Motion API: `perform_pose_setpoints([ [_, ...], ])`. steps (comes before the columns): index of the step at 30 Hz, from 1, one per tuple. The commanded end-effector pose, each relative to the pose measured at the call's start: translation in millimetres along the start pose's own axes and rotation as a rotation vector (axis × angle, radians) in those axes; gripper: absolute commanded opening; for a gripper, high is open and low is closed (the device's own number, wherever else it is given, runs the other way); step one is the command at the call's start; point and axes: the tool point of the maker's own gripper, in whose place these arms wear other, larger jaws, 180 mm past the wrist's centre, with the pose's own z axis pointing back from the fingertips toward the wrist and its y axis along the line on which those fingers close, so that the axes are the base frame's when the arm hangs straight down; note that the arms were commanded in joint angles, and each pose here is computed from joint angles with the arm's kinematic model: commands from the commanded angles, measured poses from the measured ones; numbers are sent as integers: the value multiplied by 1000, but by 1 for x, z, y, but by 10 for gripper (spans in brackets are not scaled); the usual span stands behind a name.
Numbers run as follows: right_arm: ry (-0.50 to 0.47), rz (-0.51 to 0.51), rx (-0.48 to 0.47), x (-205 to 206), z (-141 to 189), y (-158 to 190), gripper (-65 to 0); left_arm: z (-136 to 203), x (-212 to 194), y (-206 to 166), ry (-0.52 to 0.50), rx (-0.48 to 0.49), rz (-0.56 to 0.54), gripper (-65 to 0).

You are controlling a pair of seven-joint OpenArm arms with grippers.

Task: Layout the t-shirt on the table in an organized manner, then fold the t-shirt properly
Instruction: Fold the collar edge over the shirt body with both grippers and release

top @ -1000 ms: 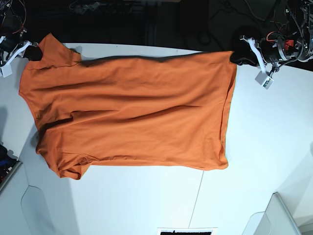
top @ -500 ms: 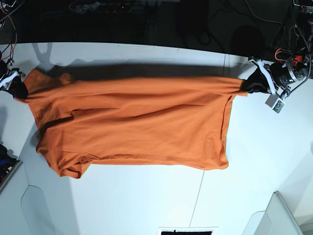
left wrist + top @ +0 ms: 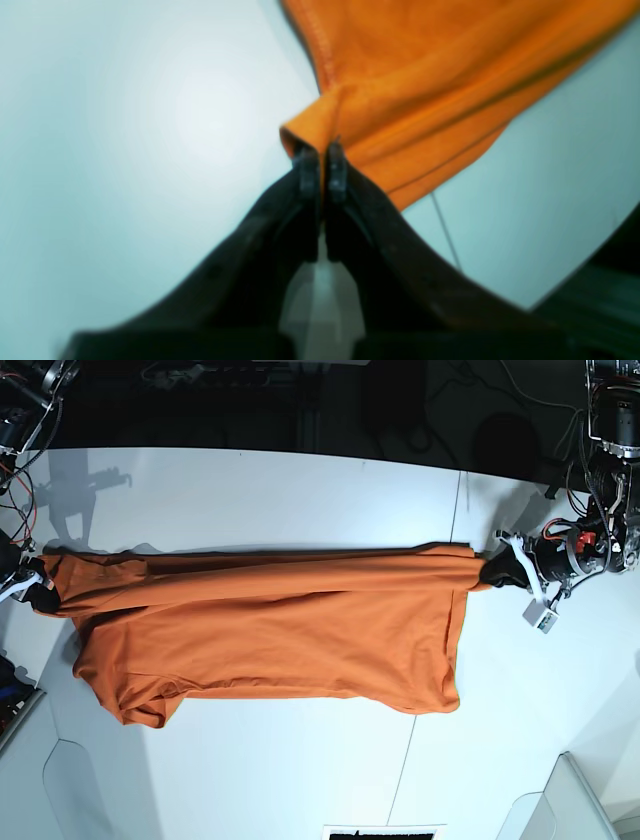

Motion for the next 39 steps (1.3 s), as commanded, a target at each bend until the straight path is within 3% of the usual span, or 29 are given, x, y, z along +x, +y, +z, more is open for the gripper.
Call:
perform_pose_setpoints([
  [1, -59, 27, -11, 26, 6, -2, -578, 7, 11, 8, -25, 18, -13, -626],
  [4, -41, 34, -24, 21, 6, -5, -352, 7, 9, 10, -20, 19, -6, -450],
  [6, -42, 32, -28, 22, 6, -5, -303, 7, 6, 9, -2, 14, 0, -357],
  [12, -82, -5, -46, 30, 18, -17, -303, 12, -12, -10, 88, -98, 100, -347],
  [16, -137, -68, -50, 39, 34, -28, -303, 29, -6, 5, 20, -73, 159, -347],
  [22, -129, -74, -94, 29, 40, -41, -303, 51, -3, 24, -65, -29, 231, -347],
  [24, -127, -65, -121, 25, 41, -47, -303, 51, -7, 23, -65, -29, 239, -333],
  [28, -105, -95, -126, 13, 36, -50, -302, 47, -6, 20, -98, -35, 252, -219],
  [31, -84, -120, -114, 1, 26, -51, -297, 39, -3, 16, -137, -34, 260, -217],
  [34, -50, -121, -82, -11, 13, -43, -209, 29, 1, 8, -168, -44, 270, -217],
  [39, 2, -91, -23, -20, -3, -22, -203, 15, 3, -6, -190, -79, 296, -217],
])
